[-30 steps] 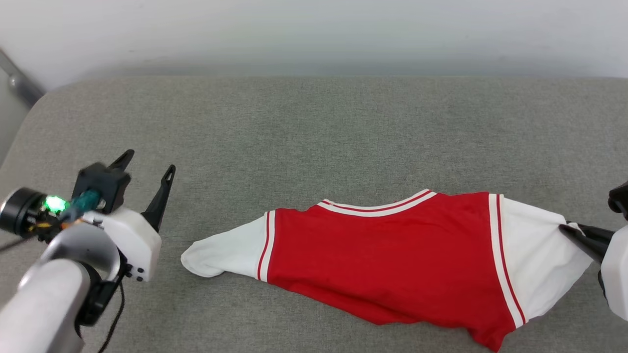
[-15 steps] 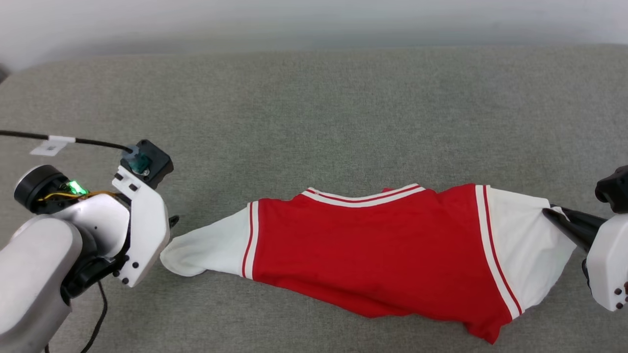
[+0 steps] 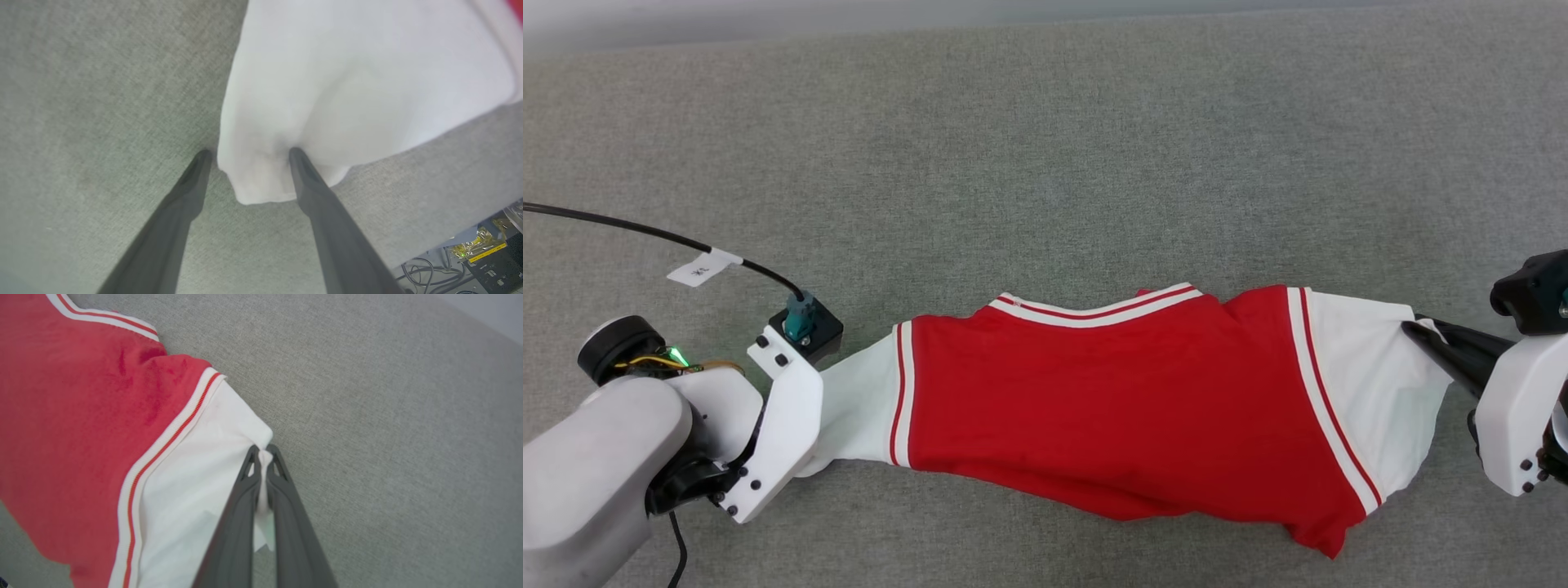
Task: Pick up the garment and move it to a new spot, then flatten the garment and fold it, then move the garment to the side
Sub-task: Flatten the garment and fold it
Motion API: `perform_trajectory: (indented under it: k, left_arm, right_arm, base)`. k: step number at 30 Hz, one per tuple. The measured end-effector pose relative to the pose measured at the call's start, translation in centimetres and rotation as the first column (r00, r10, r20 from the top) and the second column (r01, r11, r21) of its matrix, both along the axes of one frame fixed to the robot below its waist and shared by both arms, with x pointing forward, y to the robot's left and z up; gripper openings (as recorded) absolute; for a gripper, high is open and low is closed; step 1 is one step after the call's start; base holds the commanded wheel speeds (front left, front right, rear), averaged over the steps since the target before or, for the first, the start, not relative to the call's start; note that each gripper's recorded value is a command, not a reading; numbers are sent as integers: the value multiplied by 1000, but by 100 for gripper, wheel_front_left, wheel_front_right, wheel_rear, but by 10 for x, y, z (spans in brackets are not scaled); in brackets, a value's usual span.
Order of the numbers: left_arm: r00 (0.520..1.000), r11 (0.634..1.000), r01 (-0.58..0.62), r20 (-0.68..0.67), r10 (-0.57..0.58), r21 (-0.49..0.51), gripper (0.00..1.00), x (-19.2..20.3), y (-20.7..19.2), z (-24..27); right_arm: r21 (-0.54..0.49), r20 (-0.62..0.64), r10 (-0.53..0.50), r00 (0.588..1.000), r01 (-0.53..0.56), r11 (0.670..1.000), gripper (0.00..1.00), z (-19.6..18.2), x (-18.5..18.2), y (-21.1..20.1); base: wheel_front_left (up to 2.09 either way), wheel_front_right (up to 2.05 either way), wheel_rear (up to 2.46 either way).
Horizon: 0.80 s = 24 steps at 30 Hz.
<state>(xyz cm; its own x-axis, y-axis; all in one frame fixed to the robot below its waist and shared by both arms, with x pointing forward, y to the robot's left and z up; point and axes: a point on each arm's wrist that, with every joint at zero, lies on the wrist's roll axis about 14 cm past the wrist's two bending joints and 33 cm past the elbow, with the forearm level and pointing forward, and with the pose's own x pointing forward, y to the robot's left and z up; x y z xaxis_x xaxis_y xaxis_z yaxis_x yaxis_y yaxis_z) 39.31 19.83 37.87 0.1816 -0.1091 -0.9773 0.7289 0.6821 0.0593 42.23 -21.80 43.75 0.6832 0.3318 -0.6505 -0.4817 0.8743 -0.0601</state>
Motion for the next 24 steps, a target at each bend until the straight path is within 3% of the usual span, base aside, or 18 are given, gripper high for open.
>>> perform_trajectory:
  k: [4, 6, 15, 19, 24]
  left_arm:
    - [1000, 1000, 13, -19, -13, 3, 100, 0, -1, -6]
    - [1000, 1000, 14, -19, -14, -1, 1, 1, -1, -7]
    - [999, 998, 5, 44, -2, -58, 0, 2, -5, 2]
    - [982, 991, 35, 189, -9, -132, 0, 17, -17, 31]
    - [923, 978, 70, 385, 11, -197, 0, 36, -23, 84]
  right_arm:
    - [1, -11, 0, 1000, 0, 1000, 0, -5, -1, 1]
    - [1, -12, 1, 1000, -1, 1000, 0, -6, 0, 1]
    - [20, 36, 2, 999, -3, 1000, 0, 7, 2, 4]
    - [22, 109, -10, 994, 8, 1000, 0, 29, 6, 0]
    - [24, 211, -21, 977, 16, 1000, 0, 66, 11, -6]
  base:
    - [0, 0, 0]
    - [0, 0, 0]
    - [0, 0, 0]
    - [0, 0, 0]
    - [0, 0, 0]
